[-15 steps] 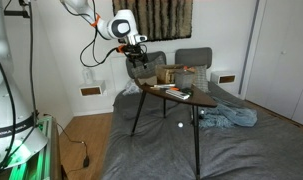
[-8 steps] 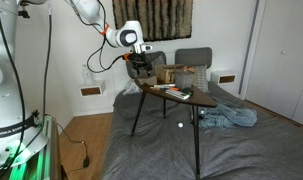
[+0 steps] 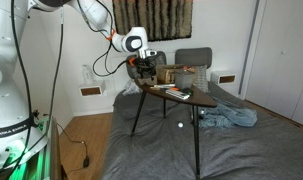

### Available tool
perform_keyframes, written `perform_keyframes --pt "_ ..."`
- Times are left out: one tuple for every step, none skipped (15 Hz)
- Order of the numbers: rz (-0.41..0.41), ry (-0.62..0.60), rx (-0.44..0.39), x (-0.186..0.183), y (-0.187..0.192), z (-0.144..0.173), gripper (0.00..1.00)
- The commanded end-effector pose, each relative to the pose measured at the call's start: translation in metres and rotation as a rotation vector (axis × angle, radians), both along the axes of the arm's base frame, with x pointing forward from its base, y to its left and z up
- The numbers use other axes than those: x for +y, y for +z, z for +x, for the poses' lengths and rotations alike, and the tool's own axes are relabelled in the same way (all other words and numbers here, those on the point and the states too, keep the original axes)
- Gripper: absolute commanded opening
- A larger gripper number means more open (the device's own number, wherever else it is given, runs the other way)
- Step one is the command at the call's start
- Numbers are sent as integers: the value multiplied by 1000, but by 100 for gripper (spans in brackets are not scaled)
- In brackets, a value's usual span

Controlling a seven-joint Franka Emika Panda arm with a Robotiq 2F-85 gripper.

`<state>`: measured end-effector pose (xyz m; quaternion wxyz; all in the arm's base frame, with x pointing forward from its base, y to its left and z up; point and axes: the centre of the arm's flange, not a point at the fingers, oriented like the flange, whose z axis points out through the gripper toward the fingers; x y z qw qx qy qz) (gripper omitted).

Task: Pick up two sheets of brown paper and place them into the gray bin on the table

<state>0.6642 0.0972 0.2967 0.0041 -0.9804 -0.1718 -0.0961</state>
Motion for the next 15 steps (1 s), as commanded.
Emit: perform_keyframes --pt "14 17 16 1 -6 16 83" --pt "14 19 24 1 -8 16 74" --pt "10 19 31 2 -10 17 66" --pt "9 21 39 2 -11 18 59" --pt "5 20 46 2 -12 18 50" --pt "3 20 51 2 -12 18 44" --pt "2 20 58 3 -9 18 38" --pt "-1 20 68 3 -5 16 30" --pt "-5 19 76 3 -1 14 24" --pt "-9 19 79 3 3 12 16" --pt "-5 18 82 2 10 9 9" --pt "-1 19 81 2 15 6 3" --pt "3 16 72 0 24 2 0" --pt "7 15 64 -1 33 -1 0" --pt "15 14 52 -2 44 -6 0"
